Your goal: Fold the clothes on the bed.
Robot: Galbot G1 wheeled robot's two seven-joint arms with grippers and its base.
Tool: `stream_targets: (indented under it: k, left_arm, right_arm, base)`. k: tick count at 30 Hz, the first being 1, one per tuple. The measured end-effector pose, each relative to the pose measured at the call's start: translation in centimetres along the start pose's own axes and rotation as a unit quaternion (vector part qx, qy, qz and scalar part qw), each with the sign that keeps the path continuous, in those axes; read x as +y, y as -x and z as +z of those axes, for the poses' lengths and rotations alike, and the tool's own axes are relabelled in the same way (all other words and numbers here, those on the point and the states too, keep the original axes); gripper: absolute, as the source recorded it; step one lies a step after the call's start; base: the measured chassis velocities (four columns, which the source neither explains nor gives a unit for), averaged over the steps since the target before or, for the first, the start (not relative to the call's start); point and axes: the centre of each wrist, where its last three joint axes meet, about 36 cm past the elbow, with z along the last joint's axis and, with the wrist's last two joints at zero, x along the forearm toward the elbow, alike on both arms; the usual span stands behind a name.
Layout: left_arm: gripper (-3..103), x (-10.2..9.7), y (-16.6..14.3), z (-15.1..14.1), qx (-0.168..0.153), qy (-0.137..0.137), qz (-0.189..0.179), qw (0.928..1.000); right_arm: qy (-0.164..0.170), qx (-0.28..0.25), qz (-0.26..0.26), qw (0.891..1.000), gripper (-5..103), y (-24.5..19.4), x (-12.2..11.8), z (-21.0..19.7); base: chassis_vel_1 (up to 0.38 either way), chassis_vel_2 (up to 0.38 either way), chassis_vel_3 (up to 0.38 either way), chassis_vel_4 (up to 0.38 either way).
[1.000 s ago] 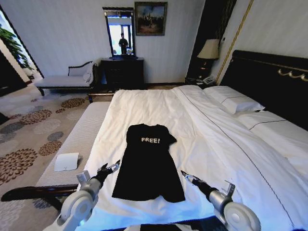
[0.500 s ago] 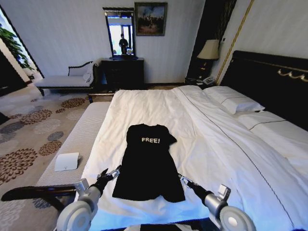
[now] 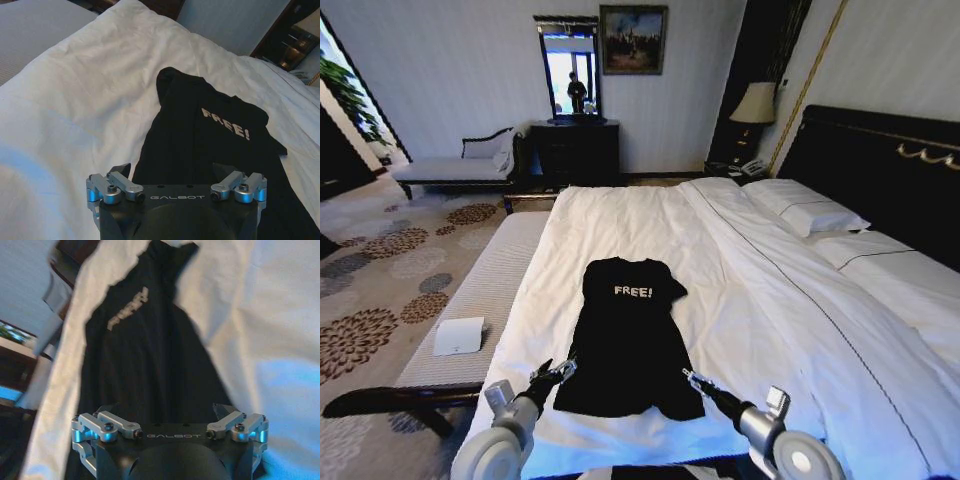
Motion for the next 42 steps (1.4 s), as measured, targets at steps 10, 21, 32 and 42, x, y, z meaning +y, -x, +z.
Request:
stream_targets:
  k: [10,21,32,42]
  left_arm:
    - [93,0.3,-0.3,0.5,0.012,-0.013,0.007,0.9998]
    - [93,0.7,-0.5,1.6,0.022,-0.022,-0.001,0.9995]
    - [93,1.4,-1.0,2.4,0.04,-0.075,-0.017,0.9962]
    - [93,1.9,-1.9,2.5,0.042,-0.087,-0.03,0.9948]
  right_arm:
    - [-0.017,0.015,0.075,0.997,100,0.4,-3.8,1.7]
    - [-0.011,0.024,0.075,0.997,95,0.9,-3.8,2.6]
    - [0.015,0.029,0.048,0.998,53,0.8,-1.7,2.5]
    - [0.012,0.036,0.049,0.998,15,0.5,-1.2,2.8]
  base:
    - [0.0,0.0,0.0,0.0]
    - [0.0,0.0,0.0,0.0]
    - [0.0,0.0,0.0,0.0]
    - [0.0,0.0,0.0,0.0]
